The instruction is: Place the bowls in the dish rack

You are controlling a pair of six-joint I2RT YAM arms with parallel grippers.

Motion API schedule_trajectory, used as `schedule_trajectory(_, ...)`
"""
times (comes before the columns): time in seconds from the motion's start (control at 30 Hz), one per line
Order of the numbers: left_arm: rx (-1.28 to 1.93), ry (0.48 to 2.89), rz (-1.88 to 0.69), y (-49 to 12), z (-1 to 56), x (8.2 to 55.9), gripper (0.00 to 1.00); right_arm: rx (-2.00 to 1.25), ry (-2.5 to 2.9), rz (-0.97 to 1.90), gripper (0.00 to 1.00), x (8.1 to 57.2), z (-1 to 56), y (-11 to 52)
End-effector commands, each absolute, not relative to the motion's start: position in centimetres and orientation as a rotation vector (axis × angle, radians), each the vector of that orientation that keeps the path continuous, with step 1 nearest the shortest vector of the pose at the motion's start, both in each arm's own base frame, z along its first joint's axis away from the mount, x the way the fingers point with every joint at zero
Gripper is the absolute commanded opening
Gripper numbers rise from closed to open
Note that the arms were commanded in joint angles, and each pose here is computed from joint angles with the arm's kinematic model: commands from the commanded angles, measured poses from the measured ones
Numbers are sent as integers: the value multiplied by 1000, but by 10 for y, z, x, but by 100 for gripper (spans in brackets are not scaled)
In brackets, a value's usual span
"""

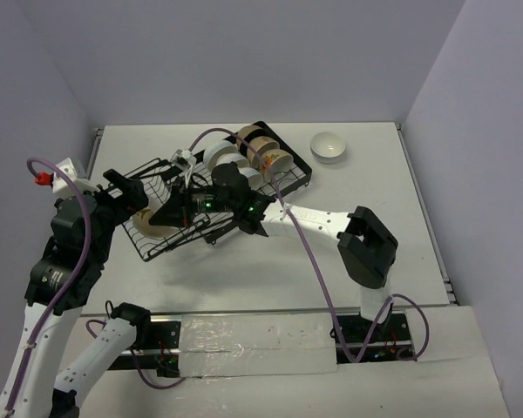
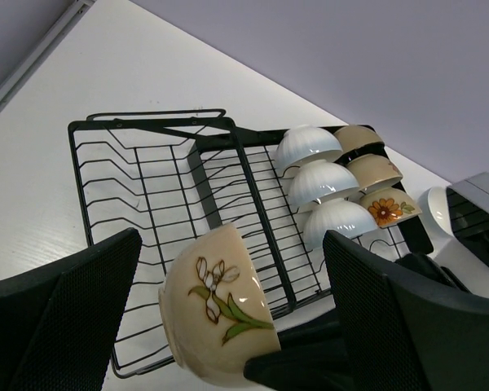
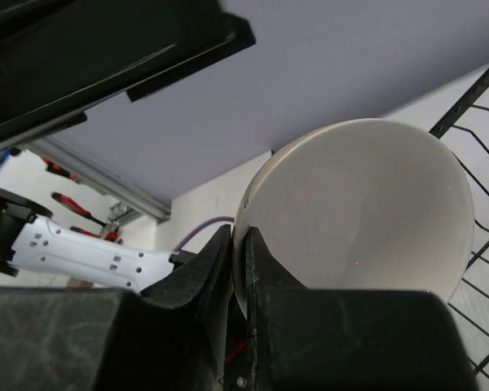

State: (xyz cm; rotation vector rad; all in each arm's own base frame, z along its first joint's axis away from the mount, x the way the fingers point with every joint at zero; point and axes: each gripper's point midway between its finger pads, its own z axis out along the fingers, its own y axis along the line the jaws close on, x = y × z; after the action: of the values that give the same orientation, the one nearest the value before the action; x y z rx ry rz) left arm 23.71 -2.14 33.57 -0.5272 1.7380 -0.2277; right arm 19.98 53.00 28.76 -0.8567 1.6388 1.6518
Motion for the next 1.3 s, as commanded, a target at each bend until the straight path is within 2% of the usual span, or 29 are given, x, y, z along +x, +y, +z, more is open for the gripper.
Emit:
schedule_trajectory(0.0,-517,1710,-240,-21,350,236,99,-736,1411,1773,0,217,334,528)
schedule_trajectory(0.27,-501,1709,-245,-22,353,234,99,-603,1500,1879,0,249,296,525)
schedule_trajectory(0.63,-491,1727,-257,-26,350,236,99,-423,1597,2013,0,267,246,506)
schedule_trajectory(0.83,-487,1739,-264,-29,347,239,99,-365,1635,1972,0,276,224,489)
schedule_trajectory(1.17,-478,1767,-275,-35,339,244,99,-270,1648,1987,11,289,210,469)
schedule_trajectory(1.27,-478,1778,-276,-36,334,245,99,-241,1642,1998,19,293,206,463)
